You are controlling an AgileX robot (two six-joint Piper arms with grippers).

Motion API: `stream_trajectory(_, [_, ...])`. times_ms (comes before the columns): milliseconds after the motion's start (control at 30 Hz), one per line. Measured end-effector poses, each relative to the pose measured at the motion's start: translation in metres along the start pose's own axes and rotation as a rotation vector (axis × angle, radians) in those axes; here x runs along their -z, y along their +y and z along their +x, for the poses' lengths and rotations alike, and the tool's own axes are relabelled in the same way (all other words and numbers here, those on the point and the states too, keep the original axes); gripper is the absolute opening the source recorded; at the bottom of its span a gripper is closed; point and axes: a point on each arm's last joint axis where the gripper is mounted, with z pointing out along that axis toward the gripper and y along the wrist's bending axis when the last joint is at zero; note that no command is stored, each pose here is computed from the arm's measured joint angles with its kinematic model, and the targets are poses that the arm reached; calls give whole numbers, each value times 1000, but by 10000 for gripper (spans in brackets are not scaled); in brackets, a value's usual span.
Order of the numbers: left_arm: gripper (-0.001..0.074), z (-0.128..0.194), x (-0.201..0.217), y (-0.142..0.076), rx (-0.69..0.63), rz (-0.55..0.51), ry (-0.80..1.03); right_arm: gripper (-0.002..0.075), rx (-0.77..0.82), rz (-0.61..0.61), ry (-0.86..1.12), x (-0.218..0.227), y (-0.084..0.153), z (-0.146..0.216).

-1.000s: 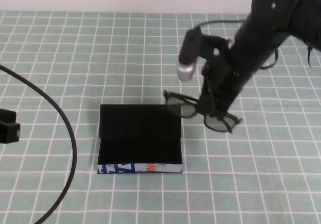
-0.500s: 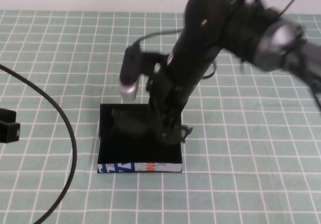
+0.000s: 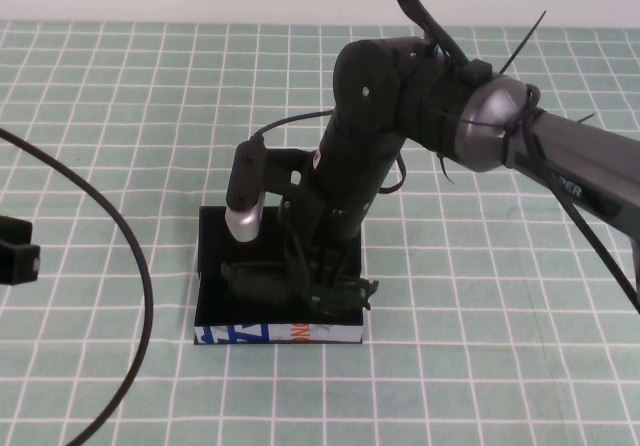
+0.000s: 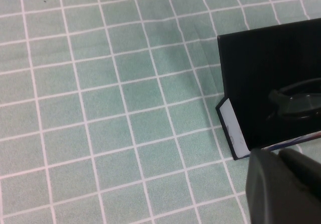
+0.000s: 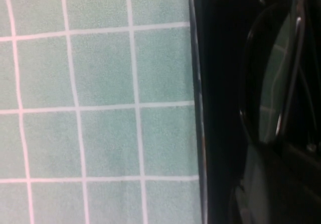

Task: Return glasses to glasses case
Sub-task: Place the glasses in the glasses case

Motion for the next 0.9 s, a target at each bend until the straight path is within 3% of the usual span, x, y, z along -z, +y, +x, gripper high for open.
stream_trajectory(900, [-2,0,0,0,0,1,3,2,7,-21,-61,-10,-1,-7])
